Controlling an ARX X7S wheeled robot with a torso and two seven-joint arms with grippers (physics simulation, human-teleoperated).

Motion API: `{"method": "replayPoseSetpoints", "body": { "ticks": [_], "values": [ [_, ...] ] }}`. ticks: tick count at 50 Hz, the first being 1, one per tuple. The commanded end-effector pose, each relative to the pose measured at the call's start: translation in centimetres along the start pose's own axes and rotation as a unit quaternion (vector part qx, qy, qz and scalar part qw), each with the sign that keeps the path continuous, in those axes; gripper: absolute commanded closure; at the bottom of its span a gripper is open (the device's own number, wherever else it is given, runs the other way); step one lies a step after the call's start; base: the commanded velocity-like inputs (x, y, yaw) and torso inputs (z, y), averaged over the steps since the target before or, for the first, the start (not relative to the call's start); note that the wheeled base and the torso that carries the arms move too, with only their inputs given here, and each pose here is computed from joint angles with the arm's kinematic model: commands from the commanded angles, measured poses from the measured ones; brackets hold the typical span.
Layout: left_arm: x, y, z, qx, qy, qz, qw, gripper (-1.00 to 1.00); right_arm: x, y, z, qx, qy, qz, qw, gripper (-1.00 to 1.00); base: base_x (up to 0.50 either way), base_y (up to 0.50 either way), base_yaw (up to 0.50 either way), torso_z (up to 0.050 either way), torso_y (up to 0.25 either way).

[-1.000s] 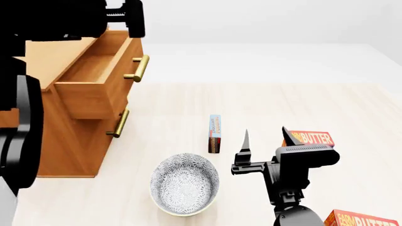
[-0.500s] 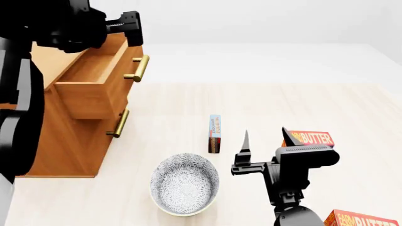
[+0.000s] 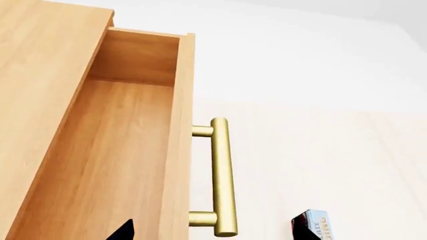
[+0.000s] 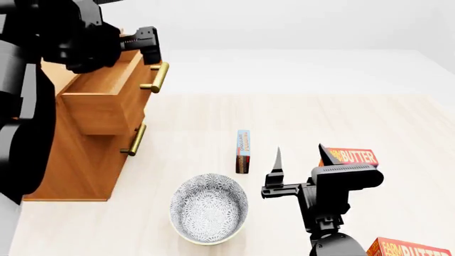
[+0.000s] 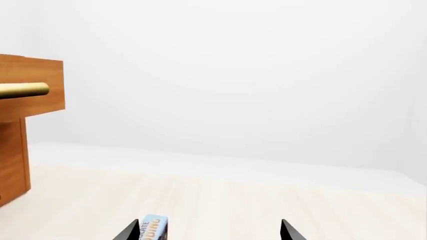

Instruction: Put the chocolate pudding in the top drawer of the cabinet and close it.

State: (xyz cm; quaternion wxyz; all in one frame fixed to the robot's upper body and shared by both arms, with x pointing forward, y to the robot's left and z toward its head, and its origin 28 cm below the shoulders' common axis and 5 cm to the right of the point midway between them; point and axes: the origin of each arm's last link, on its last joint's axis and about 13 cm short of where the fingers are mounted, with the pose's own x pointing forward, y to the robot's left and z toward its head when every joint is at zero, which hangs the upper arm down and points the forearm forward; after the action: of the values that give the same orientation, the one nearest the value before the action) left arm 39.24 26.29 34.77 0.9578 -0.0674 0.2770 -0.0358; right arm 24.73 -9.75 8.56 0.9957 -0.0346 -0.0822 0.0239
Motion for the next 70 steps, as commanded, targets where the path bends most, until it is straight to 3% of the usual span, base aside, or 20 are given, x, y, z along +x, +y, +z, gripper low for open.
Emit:
{"method": "replayPoseSetpoints", "body": {
  "ticks": [1,49,70],
  "values": [
    [0.2,0.1,-0.3,-0.003,0.013,0.003,1.0,-1.0,-0.1,0.0,0.0,-0.001,0.0,0.0,1.0,-1.0,0.0,0.0,0.0,0.0,0.0],
    [1.5,0.5,-2.2,-0.01,0.053,-0.002,0.999,-1.0,-0.1,-0.1,-0.1,-0.001,0.0,-0.001,1.0,-1.0,0.0,0.0,0.0,0.0,0.0],
    [1.5,0.1,-2.2,-0.006,0.063,-0.027,0.998,-1.0,-0.1,-0.1,0.0,0.0,0.0,0.0,1.0,-1.0,0.0,0.0,0.0,0.0,0.0]
  ]
}}
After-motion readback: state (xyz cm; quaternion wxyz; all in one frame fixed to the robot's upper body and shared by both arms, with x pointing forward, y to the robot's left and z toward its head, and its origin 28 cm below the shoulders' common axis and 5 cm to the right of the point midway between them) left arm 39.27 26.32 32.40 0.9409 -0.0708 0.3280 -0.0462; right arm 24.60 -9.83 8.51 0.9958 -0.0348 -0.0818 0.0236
